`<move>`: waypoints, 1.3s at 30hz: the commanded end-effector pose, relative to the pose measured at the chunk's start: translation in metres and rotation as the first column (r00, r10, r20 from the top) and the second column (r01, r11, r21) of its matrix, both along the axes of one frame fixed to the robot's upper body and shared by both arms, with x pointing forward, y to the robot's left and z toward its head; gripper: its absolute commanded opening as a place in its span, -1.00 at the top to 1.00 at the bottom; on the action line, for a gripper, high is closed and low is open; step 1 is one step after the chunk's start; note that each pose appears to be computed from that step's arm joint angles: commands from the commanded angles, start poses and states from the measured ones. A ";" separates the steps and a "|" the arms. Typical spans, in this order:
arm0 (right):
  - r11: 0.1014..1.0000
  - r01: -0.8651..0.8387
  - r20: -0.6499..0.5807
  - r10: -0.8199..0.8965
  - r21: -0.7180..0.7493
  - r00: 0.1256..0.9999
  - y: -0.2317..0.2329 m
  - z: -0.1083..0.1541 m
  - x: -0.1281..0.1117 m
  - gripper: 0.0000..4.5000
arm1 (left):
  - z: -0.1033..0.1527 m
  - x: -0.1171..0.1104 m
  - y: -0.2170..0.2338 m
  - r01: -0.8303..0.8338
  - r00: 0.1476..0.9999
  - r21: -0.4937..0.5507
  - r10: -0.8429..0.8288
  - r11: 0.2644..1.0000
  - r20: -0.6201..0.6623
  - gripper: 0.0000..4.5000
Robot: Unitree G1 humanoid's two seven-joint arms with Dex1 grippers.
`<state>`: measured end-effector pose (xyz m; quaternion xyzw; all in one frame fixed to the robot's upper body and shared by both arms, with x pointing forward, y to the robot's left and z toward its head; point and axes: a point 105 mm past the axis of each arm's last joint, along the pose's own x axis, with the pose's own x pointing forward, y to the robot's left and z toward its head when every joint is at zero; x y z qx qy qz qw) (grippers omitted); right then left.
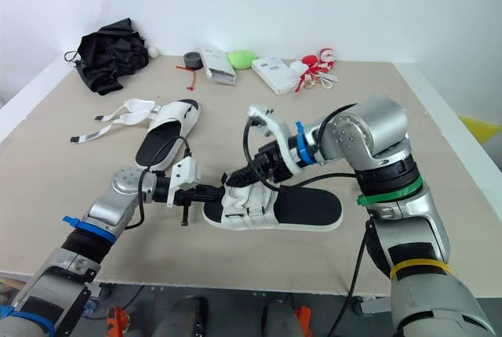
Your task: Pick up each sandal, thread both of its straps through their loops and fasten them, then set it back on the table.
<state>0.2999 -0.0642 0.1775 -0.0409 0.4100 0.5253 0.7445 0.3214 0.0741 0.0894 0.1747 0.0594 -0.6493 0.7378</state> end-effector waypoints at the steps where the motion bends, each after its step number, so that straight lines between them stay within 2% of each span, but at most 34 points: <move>1: 1.000 -0.009 0.025 0.009 -0.025 1.000 0.007 0.000 -0.001 -0.48 | -0.051 -0.007 0.017 -0.057 0.987 0.154 0.079 0.986 -0.140 1.00; 8: 1.000 -0.023 -0.008 0.023 -0.017 1.000 0.024 0.003 0.001 -0.48 | -0.052 -0.006 0.016 -0.061 0.987 0.150 0.082 0.987 -0.139 1.00; 12: 0.995 -0.059 -0.023 0.061 0.076 0.998 0.026 0.033 0.000 -0.48 | -0.053 -0.008 0.018 -0.071 0.986 0.147 0.091 0.987 -0.139 1.00; 14: 0.994 -0.076 -0.029 0.079 0.080 0.996 0.026 0.037 -0.002 -0.48 | -0.054 -0.009 0.019 -0.072 0.986 0.149 0.093 0.986 -0.141 1.00; 26: 0.999 -0.020 -0.095 0.018 -0.027 0.995 0.030 -0.004 0.001 -0.48 | -0.054 -0.010 0.018 -0.072 0.986 0.147 0.093 0.987 -0.140 1.00; 39: 0.997 0.057 -0.121 -0.064 -0.058 0.991 0.037 -0.023 0.010 -0.48 | -0.055 -0.012 0.017 -0.072 0.985 0.143 0.093 0.987 -0.143 1.00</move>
